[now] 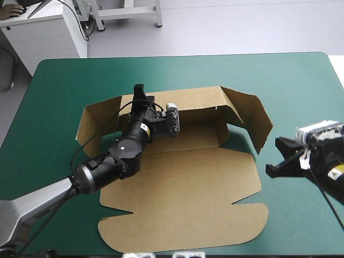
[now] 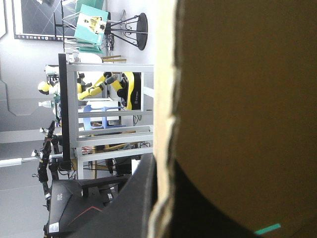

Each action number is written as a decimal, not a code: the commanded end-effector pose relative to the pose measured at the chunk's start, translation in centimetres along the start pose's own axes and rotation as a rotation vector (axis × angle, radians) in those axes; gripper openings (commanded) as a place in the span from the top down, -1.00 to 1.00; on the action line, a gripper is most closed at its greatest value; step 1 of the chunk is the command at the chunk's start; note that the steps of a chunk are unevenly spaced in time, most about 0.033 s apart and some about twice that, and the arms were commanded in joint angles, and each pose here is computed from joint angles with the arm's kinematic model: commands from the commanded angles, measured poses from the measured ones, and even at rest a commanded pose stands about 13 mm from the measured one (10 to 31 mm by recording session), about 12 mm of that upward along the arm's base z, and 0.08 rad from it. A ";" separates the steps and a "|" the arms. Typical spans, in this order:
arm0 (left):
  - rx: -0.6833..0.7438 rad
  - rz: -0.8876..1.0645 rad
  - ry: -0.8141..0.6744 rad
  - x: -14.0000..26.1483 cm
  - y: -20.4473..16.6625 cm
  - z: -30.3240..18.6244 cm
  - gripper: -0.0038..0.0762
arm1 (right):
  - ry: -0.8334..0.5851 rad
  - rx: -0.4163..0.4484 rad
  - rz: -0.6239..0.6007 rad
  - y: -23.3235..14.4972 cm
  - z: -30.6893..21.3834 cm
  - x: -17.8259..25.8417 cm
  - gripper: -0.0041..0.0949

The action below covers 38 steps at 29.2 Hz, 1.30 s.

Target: Fold the box

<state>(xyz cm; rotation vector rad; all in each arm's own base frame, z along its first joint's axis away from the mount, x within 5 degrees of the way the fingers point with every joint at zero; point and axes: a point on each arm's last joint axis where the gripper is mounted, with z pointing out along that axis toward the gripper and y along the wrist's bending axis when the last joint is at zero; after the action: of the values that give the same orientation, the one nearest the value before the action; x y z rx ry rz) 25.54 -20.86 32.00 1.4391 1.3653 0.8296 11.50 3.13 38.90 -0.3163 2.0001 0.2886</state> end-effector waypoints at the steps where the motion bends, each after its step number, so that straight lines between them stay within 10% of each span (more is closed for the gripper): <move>1: -0.074 -0.029 -0.007 0.1 2.0 -1.2 0.92 | -0.109 -0.017 -0.006 -0.8 1.4 -5.5 0.95; 20: -0.073 -0.029 -0.007 0.1 2.0 -1.2 0.92 | 0.225 -0.235 0.161 -5.3 20.5 -15.9 0.94; 38: -0.055 -0.011 0.048 0.2 1.1 -0.2 0.92 | 0.467 -0.169 0.040 -3.3 25.3 -13.6 0.96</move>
<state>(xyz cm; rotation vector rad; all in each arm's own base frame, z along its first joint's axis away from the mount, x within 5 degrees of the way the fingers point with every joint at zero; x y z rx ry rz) 26.02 -20.96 30.99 1.4506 1.4009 0.8708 41.08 10.06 36.97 -0.4765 2.5351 0.4371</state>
